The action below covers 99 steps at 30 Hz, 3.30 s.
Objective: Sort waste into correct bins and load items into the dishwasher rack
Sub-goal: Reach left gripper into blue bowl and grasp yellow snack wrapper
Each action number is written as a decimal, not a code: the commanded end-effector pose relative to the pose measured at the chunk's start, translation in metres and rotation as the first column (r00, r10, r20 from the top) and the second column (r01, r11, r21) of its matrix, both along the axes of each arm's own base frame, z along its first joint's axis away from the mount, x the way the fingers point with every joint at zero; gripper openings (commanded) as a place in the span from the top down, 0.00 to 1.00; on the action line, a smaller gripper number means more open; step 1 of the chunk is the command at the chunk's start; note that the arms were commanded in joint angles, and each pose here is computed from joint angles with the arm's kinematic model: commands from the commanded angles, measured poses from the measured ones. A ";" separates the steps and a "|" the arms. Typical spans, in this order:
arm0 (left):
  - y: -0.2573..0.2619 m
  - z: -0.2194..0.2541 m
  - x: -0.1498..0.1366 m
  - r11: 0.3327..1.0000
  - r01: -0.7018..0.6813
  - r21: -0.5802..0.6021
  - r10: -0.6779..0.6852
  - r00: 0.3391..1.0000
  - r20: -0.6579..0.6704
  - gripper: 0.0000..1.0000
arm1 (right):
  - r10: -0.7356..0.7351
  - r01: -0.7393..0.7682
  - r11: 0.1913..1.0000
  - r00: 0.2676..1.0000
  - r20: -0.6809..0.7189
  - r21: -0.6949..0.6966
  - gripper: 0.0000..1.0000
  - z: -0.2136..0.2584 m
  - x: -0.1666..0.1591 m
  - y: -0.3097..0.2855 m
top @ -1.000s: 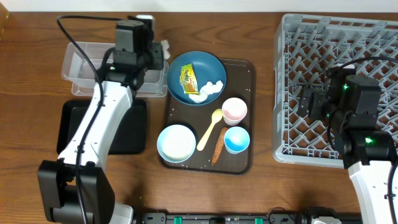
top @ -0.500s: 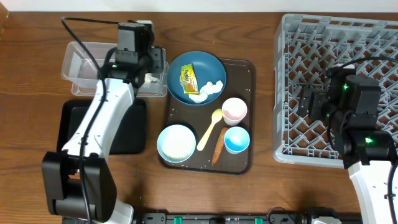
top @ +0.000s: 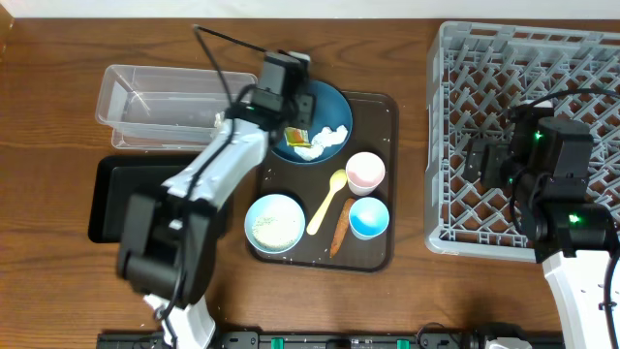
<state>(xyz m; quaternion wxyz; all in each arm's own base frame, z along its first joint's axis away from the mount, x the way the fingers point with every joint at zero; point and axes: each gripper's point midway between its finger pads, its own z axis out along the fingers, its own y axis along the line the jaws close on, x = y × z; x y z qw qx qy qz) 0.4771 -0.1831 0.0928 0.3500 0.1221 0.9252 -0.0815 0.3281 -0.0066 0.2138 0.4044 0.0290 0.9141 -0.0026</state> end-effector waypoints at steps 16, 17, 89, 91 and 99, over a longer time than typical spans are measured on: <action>0.007 -0.069 0.008 0.984 -0.067 0.165 0.073 0.997 -0.029 0.42 | 0.006 -0.007 1.000 1.000 0.016 0.007 0.01 0.009 0.001 0.003; 0.007 -0.071 0.007 0.984 -0.066 0.168 0.073 0.997 -0.034 0.45 | 0.006 -0.007 1.000 1.000 0.016 0.007 0.01 0.009 0.001 0.003; 0.031 0.015 -0.043 0.994 -0.022 0.108 0.035 0.992 -0.123 0.61 | 0.006 -0.006 1.000 1.000 0.003 0.007 0.01 0.006 -0.001 0.003; 0.033 0.001 -0.049 0.992 -0.015 0.128 0.037 0.984 -0.172 0.59 | 0.006 -0.006 1.000 1.000 0.002 0.007 0.01 0.006 -0.001 0.003; 0.021 -0.036 -0.061 0.995 0.039 0.087 -0.012 0.957 -0.288 0.53 | 0.006 -0.006 1.000 1.000 0.002 0.007 0.01 0.006 -0.001 0.003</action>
